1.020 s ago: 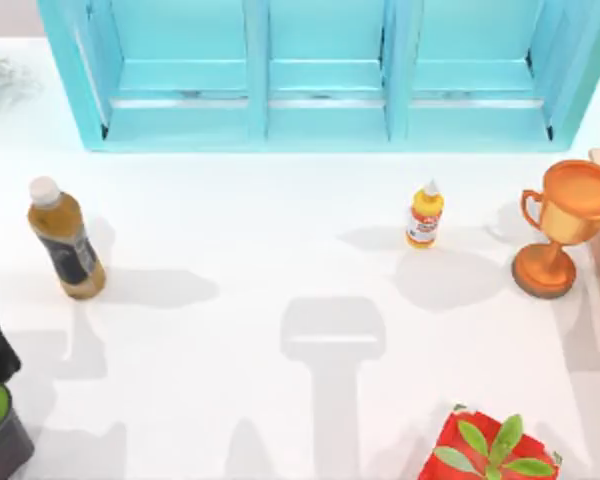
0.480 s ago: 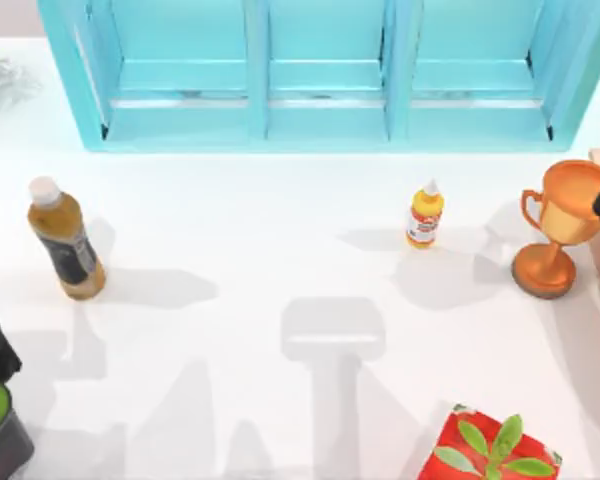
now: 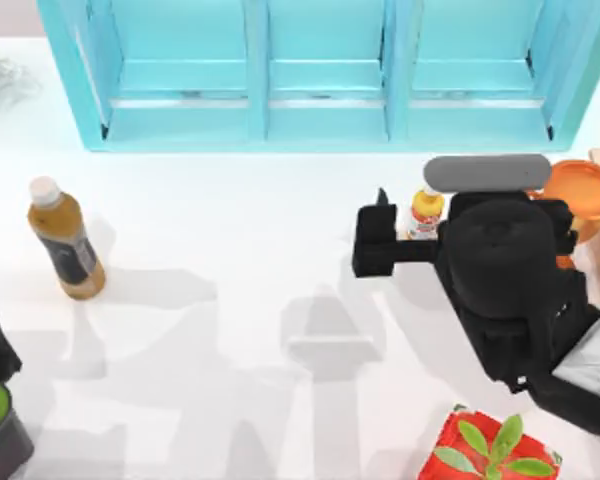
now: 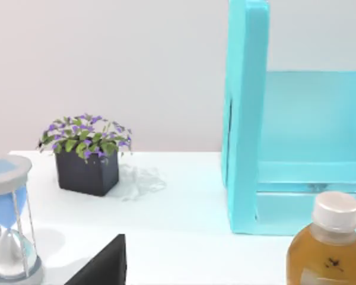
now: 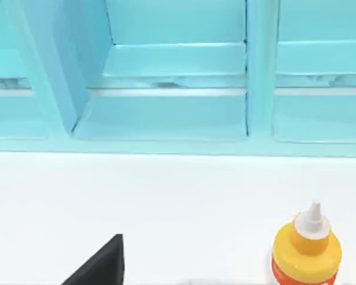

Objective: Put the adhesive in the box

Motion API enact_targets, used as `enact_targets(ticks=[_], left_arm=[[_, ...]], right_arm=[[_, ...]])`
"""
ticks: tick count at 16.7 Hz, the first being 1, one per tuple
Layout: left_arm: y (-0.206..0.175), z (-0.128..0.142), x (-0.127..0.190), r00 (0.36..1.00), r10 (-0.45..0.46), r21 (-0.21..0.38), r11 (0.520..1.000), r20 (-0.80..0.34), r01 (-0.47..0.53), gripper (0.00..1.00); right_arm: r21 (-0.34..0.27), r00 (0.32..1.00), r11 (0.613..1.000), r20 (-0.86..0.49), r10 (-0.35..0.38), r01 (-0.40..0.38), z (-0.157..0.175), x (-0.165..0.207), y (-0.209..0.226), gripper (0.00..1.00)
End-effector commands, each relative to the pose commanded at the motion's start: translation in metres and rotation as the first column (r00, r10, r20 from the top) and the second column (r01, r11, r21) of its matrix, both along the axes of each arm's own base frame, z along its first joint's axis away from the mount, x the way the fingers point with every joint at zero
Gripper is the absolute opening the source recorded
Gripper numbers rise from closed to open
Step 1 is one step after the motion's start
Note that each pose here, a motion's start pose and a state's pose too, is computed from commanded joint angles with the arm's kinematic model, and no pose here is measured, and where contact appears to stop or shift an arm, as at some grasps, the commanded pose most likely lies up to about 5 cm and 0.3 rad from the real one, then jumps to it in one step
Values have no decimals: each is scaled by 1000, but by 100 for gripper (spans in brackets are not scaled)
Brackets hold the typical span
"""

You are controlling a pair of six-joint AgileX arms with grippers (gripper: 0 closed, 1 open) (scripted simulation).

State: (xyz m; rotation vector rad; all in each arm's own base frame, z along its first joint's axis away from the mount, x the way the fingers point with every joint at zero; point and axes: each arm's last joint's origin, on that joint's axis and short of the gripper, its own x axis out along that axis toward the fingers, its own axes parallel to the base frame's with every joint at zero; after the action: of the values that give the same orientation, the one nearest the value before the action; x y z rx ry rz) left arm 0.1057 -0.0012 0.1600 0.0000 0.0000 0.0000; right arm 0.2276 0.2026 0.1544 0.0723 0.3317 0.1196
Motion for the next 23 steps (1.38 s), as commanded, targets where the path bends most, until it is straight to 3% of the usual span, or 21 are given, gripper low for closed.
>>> enact_targets(ticks=[4, 7, 14, 23], left_arm=[[0, 0, 0, 1000, 0, 0, 1000, 0, 0, 100], [0, 0, 0, 1000, 0, 0, 1000, 0, 0, 100], [0, 0, 0, 1000, 0, 0, 1000, 0, 0, 100], [0, 0, 0, 1000, 0, 0, 1000, 0, 0, 100]], right_arm=[[-85, 995, 994, -53, -79, 74, -56, 2, 9, 100], [-113, 992, 988, -59, -116, 109, -73, 0, 8, 100], [-113, 991, 987, -58, -120, 113, -73, 5, 8, 100], [-115, 992, 988, -62, -114, 106, -107, 78, 18, 100]])
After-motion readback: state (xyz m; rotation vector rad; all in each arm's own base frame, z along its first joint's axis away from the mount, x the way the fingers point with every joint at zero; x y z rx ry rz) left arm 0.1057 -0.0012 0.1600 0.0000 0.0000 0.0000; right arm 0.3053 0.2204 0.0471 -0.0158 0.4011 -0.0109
